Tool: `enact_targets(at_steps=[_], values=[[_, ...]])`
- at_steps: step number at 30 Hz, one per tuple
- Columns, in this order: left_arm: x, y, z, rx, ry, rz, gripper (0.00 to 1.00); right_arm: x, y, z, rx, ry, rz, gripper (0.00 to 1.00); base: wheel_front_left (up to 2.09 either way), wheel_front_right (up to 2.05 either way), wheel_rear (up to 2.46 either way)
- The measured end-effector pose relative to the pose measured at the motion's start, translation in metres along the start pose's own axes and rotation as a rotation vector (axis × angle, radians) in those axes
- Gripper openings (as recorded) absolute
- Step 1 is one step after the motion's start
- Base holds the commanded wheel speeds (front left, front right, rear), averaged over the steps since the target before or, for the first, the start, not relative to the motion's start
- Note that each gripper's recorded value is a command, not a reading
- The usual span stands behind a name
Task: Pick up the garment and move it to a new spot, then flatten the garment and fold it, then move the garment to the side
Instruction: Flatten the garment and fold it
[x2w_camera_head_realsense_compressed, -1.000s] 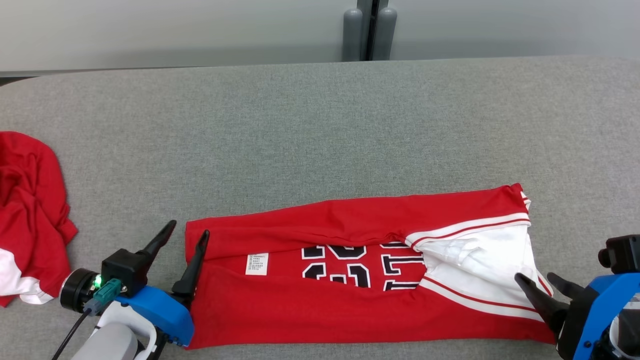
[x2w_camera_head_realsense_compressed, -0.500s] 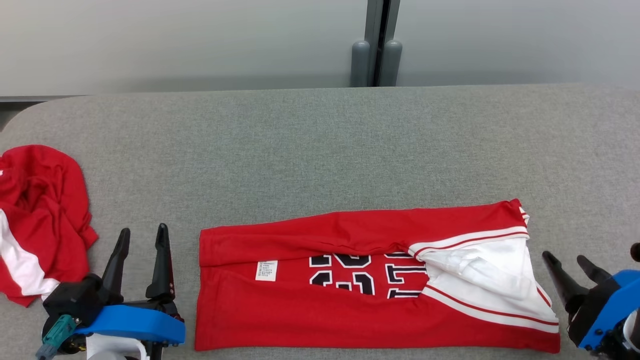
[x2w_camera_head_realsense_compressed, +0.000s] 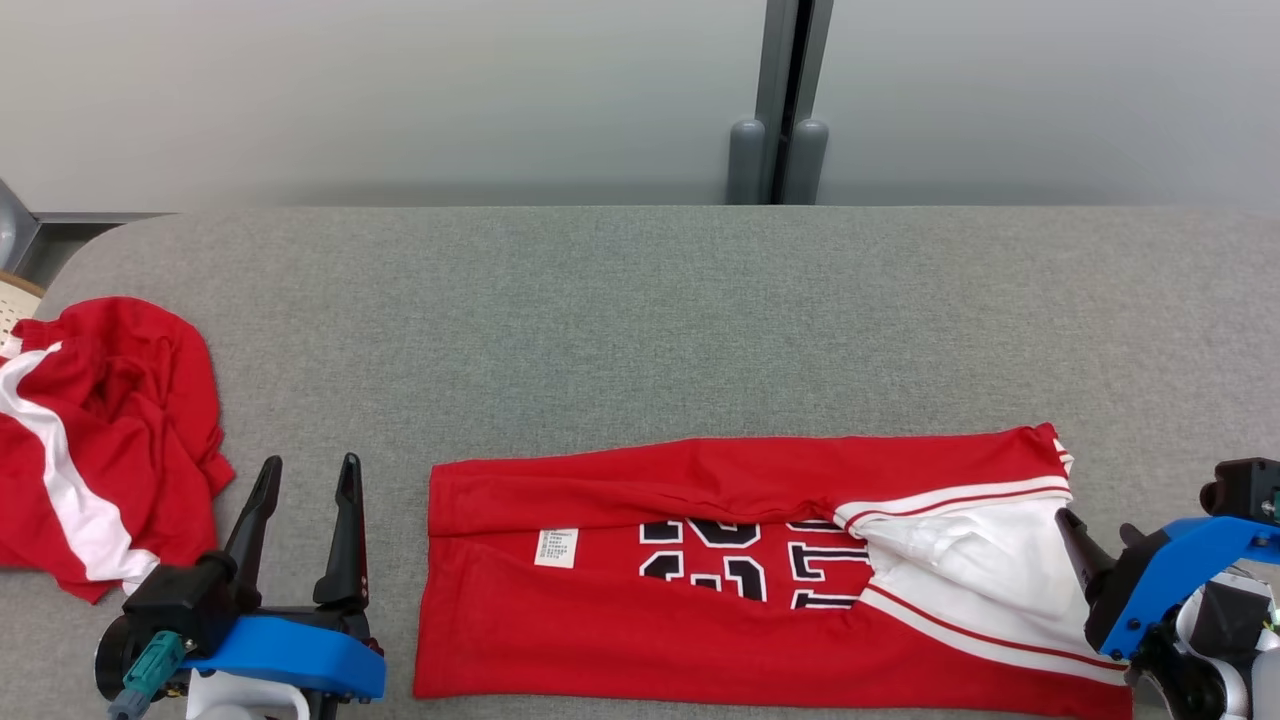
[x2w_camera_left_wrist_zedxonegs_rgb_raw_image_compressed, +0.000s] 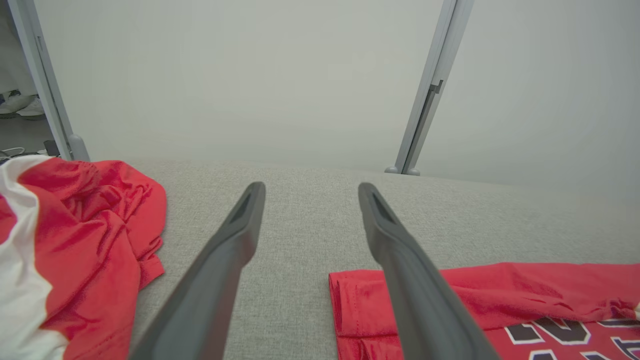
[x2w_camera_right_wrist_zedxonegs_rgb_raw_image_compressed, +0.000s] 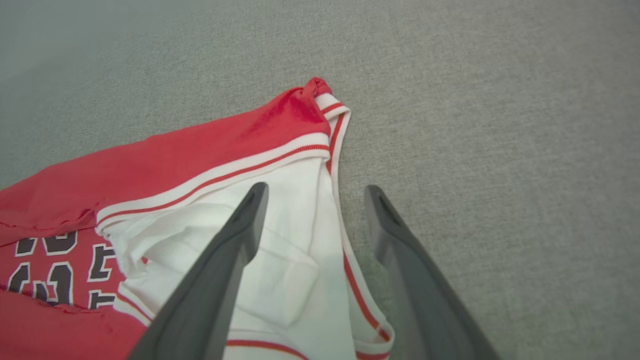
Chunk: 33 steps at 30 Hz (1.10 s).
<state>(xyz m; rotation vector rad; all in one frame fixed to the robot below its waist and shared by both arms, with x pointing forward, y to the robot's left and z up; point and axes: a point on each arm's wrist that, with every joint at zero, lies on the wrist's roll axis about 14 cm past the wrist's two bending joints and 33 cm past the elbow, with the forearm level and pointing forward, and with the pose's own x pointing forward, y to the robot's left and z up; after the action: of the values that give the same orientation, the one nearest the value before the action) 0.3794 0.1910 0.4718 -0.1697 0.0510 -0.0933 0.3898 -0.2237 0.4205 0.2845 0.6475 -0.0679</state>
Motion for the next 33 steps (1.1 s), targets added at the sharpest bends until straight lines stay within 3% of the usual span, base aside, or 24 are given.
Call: enact_targets(at_steps=[10,21,22,23,28,33], values=[[-0.002,0.005,-0.009,-0.009,0.043,0.006,1.00,0.027,0.003,-0.030,0.014,0.143,-0.013,1.00,0.00,0.00,0.00],[-0.004,0.009,-0.016,-0.016,0.066,0.018,1.00,0.043,0.013,-0.049,-0.074,0.274,-0.013,1.00,0.00,0.00,0.00],[-0.004,0.010,-0.016,-0.015,0.066,0.018,1.00,0.043,0.014,-0.049,-0.077,0.275,-0.012,0.36,0.00,0.00,0.00],[-0.004,0.010,-0.016,-0.012,0.066,0.018,1.00,0.043,0.015,-0.049,-0.086,0.275,-0.008,0.00,0.00,0.00,0.00],[-0.003,0.010,-0.014,-0.011,0.064,0.013,1.00,0.042,0.026,-0.038,-0.081,0.212,0.021,0.00,0.00,0.00,0.00],[0.001,0.006,-0.011,-0.019,0.051,0.006,1.00,0.030,0.004,-0.013,-0.056,0.114,-0.034,0.00,0.00,0.00,0.00]])
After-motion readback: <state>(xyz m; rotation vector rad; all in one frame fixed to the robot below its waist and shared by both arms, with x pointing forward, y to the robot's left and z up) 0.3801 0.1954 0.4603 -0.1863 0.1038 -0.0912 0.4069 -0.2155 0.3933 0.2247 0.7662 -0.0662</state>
